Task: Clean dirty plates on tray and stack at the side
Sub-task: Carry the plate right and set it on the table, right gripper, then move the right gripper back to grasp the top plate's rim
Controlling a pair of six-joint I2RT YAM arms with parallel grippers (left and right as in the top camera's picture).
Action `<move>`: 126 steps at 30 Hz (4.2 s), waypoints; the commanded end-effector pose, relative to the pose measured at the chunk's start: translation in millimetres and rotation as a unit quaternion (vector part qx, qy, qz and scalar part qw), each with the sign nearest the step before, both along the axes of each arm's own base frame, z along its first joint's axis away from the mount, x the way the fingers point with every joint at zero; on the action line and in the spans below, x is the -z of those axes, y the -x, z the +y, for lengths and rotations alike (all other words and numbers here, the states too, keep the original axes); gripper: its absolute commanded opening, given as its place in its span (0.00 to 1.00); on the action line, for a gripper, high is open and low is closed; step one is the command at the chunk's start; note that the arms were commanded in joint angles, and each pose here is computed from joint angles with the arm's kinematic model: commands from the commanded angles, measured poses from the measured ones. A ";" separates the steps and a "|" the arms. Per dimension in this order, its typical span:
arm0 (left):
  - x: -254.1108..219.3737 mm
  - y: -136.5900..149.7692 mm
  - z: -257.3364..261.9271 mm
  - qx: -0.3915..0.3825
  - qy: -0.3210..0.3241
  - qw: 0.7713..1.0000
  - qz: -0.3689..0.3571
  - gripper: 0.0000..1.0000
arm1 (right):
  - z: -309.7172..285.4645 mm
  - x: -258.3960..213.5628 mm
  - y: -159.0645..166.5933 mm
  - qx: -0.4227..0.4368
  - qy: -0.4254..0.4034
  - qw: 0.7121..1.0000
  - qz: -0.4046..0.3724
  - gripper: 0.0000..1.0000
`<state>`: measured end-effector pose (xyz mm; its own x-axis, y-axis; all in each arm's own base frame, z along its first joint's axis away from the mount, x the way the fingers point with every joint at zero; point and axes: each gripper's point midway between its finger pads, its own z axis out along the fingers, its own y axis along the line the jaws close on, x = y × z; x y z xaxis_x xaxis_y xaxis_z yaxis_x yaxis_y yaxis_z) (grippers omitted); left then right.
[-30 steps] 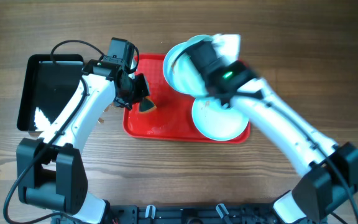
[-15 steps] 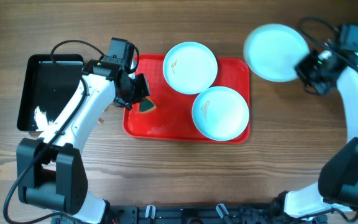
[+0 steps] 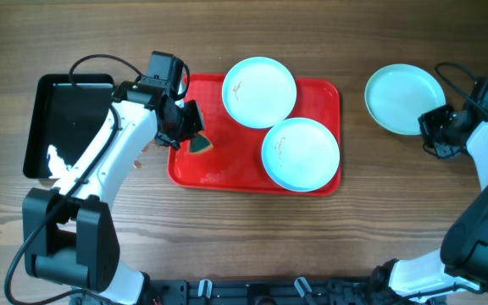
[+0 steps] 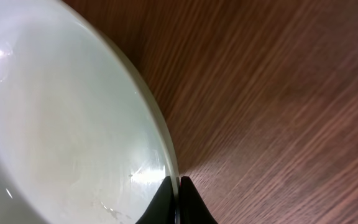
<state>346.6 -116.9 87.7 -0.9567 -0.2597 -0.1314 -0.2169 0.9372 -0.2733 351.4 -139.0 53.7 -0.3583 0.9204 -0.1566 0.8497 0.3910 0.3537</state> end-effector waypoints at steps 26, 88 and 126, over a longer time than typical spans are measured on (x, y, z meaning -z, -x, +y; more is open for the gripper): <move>2.7 -2.8 0.9 0.006 -0.004 1.000 -0.006 0.04 | 221.2 -83.5 -55.0 -0.480 -0.026 0.865 -0.143 0.89; 3.2 -1.2 1.3 0.008 -0.005 1.000 -0.003 0.04 | 293.3 59.6 -117.3 -0.505 0.124 0.854 0.001 0.24; -0.5 -12.9 -1.0 0.057 -0.012 0.997 -0.040 0.04 | 409.3 21.8 -19.0 -0.611 -0.014 0.790 0.050 0.04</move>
<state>361.7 -120.6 92.2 -0.9590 -0.1875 -0.2123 -0.1226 0.9504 -0.2857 372.7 255.6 16.9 -0.9951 -0.0976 -0.0178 -0.0979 0.9368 0.3358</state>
